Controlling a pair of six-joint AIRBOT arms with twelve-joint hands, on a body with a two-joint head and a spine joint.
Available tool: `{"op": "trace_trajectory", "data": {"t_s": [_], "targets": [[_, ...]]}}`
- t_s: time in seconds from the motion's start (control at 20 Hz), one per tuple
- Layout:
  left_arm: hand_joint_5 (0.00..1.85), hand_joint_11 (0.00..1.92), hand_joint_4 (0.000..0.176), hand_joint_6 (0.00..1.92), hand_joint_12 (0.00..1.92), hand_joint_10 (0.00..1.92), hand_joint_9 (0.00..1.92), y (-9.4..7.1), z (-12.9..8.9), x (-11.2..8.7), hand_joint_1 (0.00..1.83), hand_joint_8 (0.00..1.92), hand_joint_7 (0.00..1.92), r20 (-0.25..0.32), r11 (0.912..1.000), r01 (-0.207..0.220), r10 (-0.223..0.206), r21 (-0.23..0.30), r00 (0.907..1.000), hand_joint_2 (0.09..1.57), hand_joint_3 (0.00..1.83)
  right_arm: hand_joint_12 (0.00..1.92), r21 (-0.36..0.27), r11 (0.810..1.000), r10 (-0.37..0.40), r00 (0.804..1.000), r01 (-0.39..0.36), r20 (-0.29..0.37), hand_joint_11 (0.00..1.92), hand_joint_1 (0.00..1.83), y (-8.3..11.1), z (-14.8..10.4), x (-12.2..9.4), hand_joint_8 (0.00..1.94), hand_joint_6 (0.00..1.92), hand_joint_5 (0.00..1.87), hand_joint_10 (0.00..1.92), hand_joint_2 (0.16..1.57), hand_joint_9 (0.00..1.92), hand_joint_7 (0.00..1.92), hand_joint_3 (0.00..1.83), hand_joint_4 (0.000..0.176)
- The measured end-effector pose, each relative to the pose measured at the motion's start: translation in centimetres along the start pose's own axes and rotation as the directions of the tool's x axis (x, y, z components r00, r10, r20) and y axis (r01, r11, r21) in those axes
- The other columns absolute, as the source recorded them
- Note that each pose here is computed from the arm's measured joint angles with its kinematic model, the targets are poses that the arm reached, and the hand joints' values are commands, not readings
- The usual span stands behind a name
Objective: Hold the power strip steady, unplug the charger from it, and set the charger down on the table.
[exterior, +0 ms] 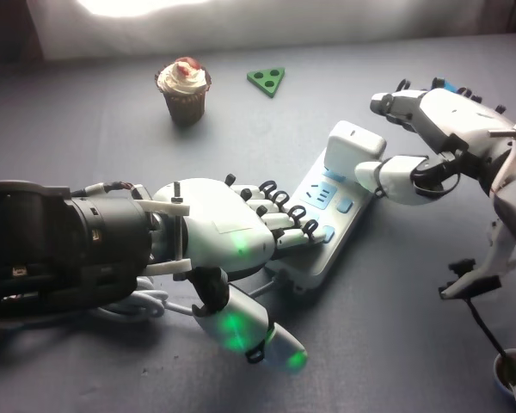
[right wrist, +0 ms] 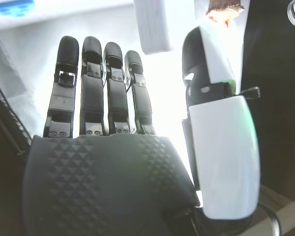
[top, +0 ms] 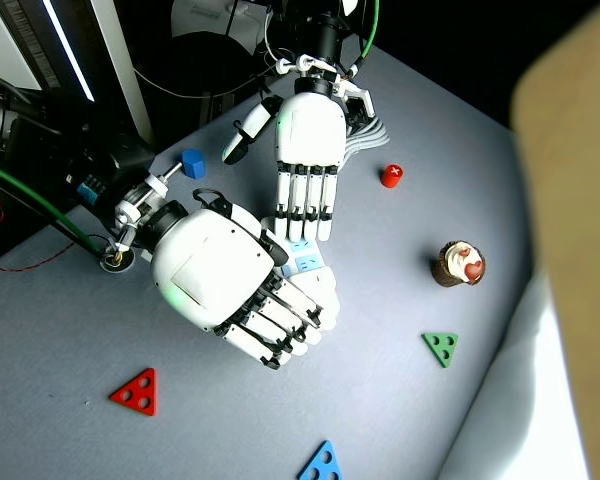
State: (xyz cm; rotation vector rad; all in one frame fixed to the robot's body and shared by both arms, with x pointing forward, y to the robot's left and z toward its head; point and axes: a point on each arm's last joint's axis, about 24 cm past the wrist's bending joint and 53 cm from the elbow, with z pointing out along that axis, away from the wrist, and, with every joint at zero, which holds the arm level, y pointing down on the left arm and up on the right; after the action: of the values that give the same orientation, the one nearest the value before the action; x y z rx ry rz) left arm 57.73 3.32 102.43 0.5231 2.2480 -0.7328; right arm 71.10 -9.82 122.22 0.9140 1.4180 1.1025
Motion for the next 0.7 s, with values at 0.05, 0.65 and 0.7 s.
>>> {"op": "trace_trajectory", "data": {"t_s": [0.05,0.65,0.7], "targets": [[0.02,0.02,0.000,0.00,0.02,0.00,0.03,0.0,0.0,0.0,0.00,0.00,0.04,0.000,1.0000,0.000,0.000,0.000,1.0000,0.97,0.00,0.78,-0.002,1.000,0.008,1.000,-0.008,-0.002,0.10,0.94,0.1,0.1,0.1,0.01,0.00,0.37,0.01,1.15,0.41,0.41,0.00,0.000],[0.02,0.02,0.000,0.00,0.02,0.00,0.03,0.1,0.0,0.0,0.00,0.00,0.05,0.001,1.0000,0.000,0.000,-0.002,1.0000,0.97,0.00,0.77,-0.005,1.000,0.025,1.000,-0.025,-0.003,0.11,0.94,0.1,1.6,1.3,0.00,0.00,0.38,0.00,1.15,0.43,0.42,0.00,0.000],[0.01,0.02,0.000,0.00,0.02,0.00,0.03,0.1,0.0,0.0,0.00,0.00,0.04,0.001,1.0000,0.000,0.000,-0.002,1.0000,0.97,0.00,0.77,-0.005,1.000,0.026,1.000,-0.026,-0.002,0.10,0.94,0.1,1.6,1.3,0.00,0.00,0.37,0.00,1.15,0.42,0.42,0.00,0.000]]}}
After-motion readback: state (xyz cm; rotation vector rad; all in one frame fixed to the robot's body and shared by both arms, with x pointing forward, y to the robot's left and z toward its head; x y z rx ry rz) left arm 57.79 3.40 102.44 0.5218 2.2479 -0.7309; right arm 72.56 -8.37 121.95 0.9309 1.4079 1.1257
